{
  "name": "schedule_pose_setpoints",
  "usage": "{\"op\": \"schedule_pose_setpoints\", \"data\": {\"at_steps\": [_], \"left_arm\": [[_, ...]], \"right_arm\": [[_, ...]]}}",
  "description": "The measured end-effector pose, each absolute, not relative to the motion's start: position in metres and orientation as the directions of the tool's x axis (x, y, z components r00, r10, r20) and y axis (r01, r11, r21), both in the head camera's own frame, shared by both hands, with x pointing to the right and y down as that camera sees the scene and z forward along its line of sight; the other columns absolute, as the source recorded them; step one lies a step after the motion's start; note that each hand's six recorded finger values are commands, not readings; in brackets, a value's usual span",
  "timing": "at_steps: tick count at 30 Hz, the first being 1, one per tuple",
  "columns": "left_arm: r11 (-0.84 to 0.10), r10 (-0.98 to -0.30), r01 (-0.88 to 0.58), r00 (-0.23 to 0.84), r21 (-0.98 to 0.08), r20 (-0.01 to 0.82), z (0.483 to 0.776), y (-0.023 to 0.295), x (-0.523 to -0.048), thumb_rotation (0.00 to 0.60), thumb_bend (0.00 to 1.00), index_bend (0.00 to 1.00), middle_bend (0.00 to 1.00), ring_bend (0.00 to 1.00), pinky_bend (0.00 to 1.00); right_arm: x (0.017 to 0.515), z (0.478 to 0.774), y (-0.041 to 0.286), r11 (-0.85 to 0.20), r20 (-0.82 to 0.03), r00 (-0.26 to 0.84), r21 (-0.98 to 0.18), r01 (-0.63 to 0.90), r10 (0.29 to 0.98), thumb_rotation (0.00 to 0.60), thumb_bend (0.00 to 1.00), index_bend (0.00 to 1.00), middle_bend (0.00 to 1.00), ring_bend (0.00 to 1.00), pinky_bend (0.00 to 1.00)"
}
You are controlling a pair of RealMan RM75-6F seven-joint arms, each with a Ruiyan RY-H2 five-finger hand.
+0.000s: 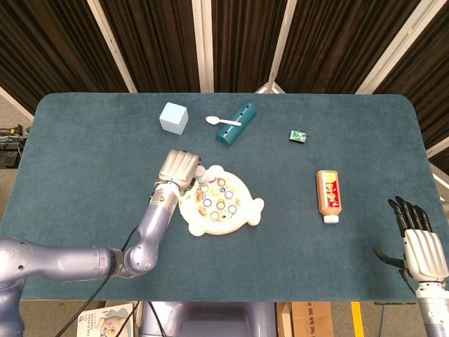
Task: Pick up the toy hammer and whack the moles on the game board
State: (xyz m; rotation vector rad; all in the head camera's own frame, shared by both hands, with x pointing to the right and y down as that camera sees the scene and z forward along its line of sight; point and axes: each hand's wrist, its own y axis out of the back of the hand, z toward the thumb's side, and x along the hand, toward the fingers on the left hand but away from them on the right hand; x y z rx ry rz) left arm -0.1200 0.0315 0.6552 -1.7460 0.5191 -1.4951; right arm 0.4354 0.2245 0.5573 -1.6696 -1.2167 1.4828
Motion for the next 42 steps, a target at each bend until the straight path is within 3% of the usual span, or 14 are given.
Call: {"op": "schedule_pose_setpoints", "data": {"at_steps": [42], "left_arm": [[-0.635,-0.699,0.216,0.246,-0.741,0.671,0.674,0.048,-0.115,0.6,0.74,0.62,0.47,0.35,0.44]], "right_arm": [[0.435,0.557,0.225,-0.412,-0.434,-0.036,-0.876,0.251,0.9,0.6,0.19,0.0,0.0,0.0,0.0]]}}
